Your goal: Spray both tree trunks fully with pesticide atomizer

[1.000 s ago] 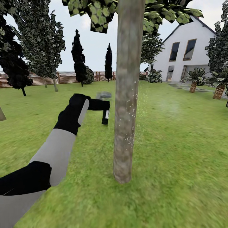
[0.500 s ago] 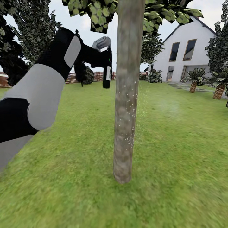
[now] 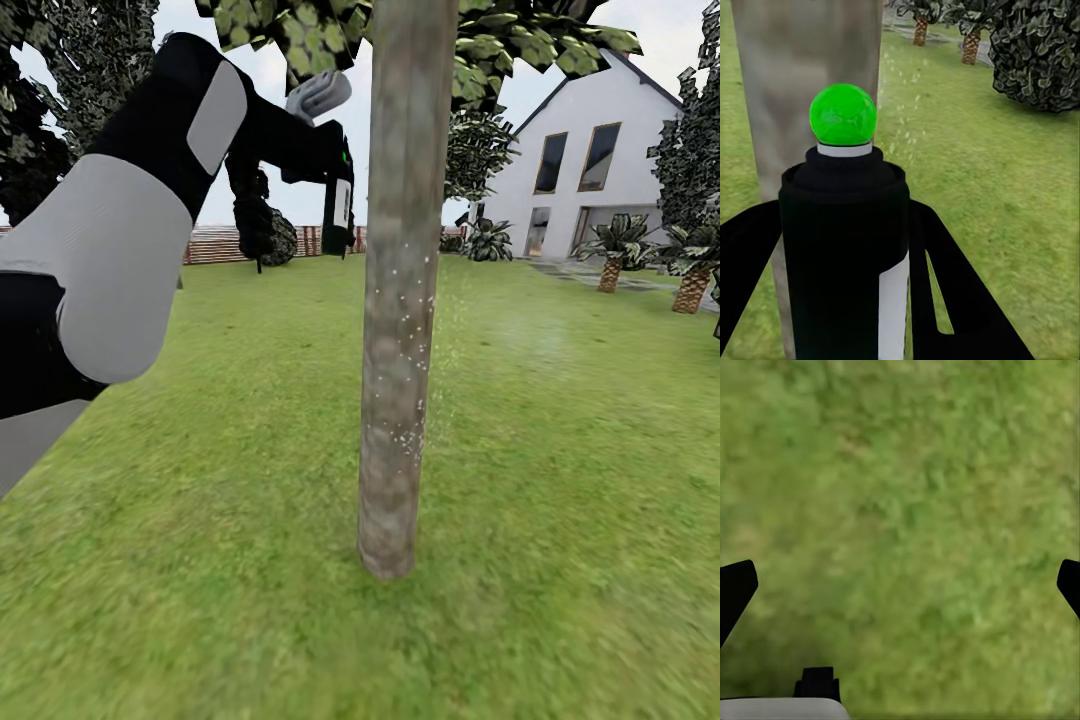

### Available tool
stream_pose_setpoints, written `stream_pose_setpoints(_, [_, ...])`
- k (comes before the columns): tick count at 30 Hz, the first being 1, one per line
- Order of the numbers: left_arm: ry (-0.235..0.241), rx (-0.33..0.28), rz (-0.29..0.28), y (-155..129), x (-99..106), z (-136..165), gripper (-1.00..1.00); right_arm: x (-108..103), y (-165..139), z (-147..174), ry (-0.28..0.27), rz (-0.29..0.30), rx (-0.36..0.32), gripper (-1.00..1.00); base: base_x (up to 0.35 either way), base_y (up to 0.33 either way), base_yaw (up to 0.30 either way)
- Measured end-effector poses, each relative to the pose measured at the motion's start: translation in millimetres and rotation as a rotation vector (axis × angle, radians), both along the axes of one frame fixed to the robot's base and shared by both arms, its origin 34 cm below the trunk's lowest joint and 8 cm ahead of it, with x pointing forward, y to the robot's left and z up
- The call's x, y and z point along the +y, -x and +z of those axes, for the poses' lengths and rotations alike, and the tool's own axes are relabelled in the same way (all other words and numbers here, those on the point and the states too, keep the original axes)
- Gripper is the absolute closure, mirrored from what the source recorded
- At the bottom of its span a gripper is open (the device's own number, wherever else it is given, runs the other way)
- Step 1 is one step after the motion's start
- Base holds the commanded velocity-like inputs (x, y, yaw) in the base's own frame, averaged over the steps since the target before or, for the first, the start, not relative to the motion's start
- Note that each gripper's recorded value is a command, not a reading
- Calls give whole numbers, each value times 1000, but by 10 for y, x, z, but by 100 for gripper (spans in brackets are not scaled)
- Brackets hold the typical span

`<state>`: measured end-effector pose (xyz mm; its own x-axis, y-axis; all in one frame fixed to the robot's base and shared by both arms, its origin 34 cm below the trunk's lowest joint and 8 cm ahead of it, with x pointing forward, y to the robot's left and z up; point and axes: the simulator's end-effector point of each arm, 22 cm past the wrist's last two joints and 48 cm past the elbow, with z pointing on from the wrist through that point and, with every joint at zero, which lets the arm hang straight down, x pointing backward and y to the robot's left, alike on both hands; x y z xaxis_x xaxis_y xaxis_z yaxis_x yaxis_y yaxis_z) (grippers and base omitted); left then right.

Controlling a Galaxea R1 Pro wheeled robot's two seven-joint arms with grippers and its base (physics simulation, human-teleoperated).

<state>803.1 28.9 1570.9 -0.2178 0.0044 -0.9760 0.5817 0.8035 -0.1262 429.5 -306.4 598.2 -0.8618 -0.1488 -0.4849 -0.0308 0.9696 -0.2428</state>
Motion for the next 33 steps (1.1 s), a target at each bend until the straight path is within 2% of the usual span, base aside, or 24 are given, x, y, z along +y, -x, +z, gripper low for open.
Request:
stream_pose_setpoints(3, [23, 6, -8, 3, 5, 16, 100, 1, 1, -1, 0, -1, 1, -100, 0, 0, 0])
stream_pose_setpoints(4, [21, 32, -1, -45, 16, -82, 100, -2, 2, -2, 0, -1, 1, -100, 0, 0, 0])
stream_pose_setpoints(5, [6, 51, 42, -128, 94, -179, 100, 0, 1, -1, 0, 0, 1, -100, 0, 0, 0])
stream_pose_setpoints(6, [-18, 65, 122, -237, 249, -261, 100, 1, 1, -1, 0, 0, 1, -100, 0, 0, 0])
stream_pose_setpoints(7, [-19, 73, 151, -270, 303, -286, 100, -3, 1, 0, 0, -1, 0, -100, 0, 0, 0])
stream_pose_setpoints(9, [-23, 80, 176, -301, 353, -315, 100, 2, -2, 0, 0, 0, 0, -100, 0, 0, 0])
stream_pose_setpoints(12, [-32, 122, 178, -368, 342, -518, 100, 1, 1, -1, -1, -1, 1, -100, 0, 0, 0])
stream_pose_setpoints(13, [-26, 132, 163, -385, 302, -581, 100, 1, 1, -1, -1, -1, 0, -100, 0, 0, 0])
stream_pose_setpoints(14, [-8, 139, 114, -350, 198, -597, 100, 1, -1, 0, -1, -1, 0, -100, 0, 0, 0])
stream_pose_setpoints(15, [29, 143, 15, -244, 2, -568, 100, -3, -1, 1, 0, -1, -1, -100, 0, 0, 0])
stream_pose_setpoints(16, [36, 141, -33, -186, -84, -554, 100, 0, -2, 1, 0, -1, -1, -100, 0, 0, 0])
stream_pose_setpoints(18, [43, 139, -70, -138, -149, -543, 100, 1, -2, 1, 0, 0, -1, -100, 0, 0, 0])
stream_pose_setpoints(21, [51, 140, -94, -106, -191, -531, 100, -2, 0, 0, 0, 0, 0, -100, 0, 0, 0])
stream_pose_setpoints(24, [126, 151, -153, -13, -312, -427, 100, -1, -1, 1, 0, 0, 0, -100, 0, 0, 0])
stream_pose_setpoints(27, [138, 159, -160, -11, -329, -438, 100, 0, 1, 0, 0, 0, 0, -100, 0, 0, 0])
stream_pose_setpoints(31, [137, 210, -123, -238, -317, -907, 100, 1, 1, -1, 0, 0, 0, -100, 0, 0, 0])
stream_pose_setpoints(33, [144, 216, -119, -266, -319, -973, 100, 1, 1, -1, 0, 0, 0, -100, 0, 0, 0])
